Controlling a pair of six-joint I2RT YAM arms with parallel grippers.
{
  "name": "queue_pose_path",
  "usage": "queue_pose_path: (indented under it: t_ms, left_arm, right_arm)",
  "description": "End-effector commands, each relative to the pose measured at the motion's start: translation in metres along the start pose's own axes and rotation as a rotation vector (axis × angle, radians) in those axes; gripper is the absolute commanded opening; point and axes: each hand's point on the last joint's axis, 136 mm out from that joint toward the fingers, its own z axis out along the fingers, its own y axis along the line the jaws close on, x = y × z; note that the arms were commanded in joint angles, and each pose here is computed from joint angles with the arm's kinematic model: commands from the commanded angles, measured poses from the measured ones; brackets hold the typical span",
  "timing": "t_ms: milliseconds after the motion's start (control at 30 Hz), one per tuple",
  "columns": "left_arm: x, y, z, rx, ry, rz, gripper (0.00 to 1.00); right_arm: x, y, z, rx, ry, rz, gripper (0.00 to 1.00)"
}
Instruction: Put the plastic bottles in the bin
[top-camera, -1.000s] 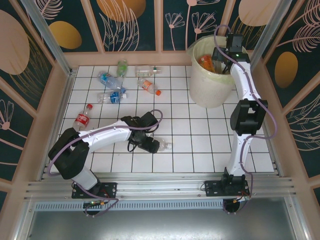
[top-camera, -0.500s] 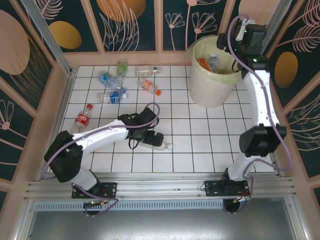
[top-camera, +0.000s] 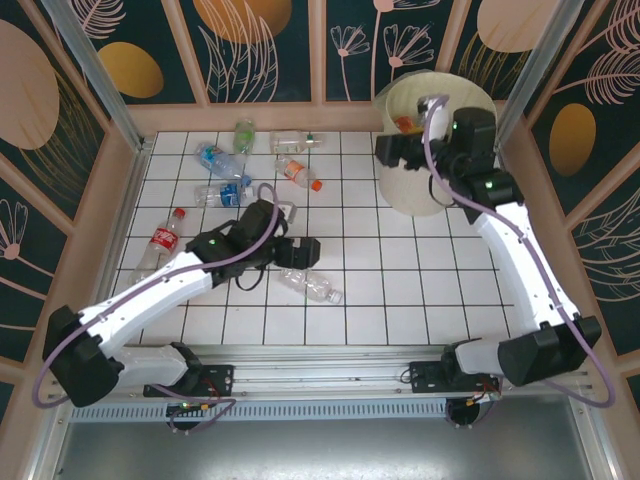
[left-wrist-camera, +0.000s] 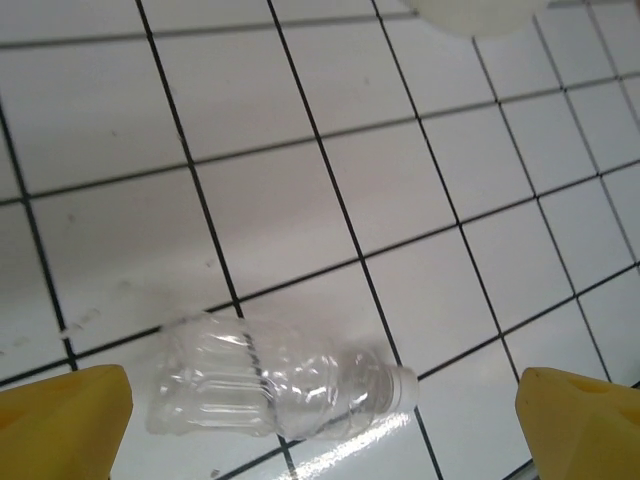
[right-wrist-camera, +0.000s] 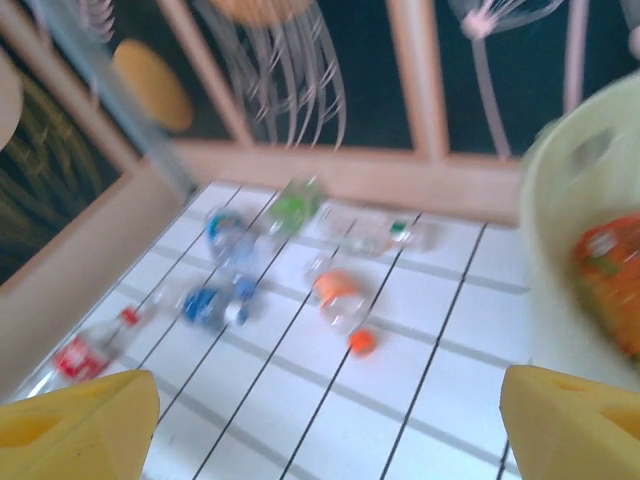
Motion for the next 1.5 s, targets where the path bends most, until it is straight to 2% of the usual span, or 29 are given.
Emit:
queue_pose_path:
  t_ms: [0, 133, 300, 533, 633, 733, 967, 1267, 1467]
  left_arm:
    - [-0.008, 0.014, -0.012, -0.019, -0.039, 0.016, 0.99]
    - [-0.013, 0.027, -0.023, -0.059, -0.066, -0.008, 0.99]
    - [-0.024, 0.036, -0.036, -0.058, -0.131, -0.072, 0.99]
    - [-0.042, 0.061, -0.049, -0.076, -0.205, -0.117, 0.99]
    - [-0.056, 0.077, -0.056, -0.080, -0.251, -0.169, 0.99]
    - [-0.055, 0.102, -0.054, -0.107, -0.254, -0.241, 0.99]
    - [-0.063, 0.144, -0.053, -0.157, -0.272, -0.350, 0.99]
    - [-0.066, 0.204, -0.024, -0.245, -0.260, -0.528, 0.99]
    - [-0.092, 0.250, -0.011, -0.446, -0.241, -0.510, 0.99]
  right_arm:
    - [0.028, 0.036, -0.008, -0.153, 0.051, 0.015, 0.89]
    - [0.086, 0.052, 0.009, -0.196, 0.189, 0.049, 0.89]
    - [0.155, 0.062, 0.032, -0.171, 0.336, 0.064, 0.89]
    - [0.234, 0.084, 0.060, -0.161, 0.506, 0.056, 0.90]
    - [0.264, 0.088, 0.073, -0.129, 0.567, 0.031, 0.90]
    - [0.289, 0.091, 0.086, -0.088, 0.615, 0.000, 0.90]
    - [0.337, 0.110, 0.109, -0.071, 0.727, -0.093, 0.91]
    - [0.369, 0.119, 0.119, -0.037, 0.793, -0.185, 0.89]
    - [0.376, 0.114, 0.125, 0.013, 0.787, -0.224, 0.81]
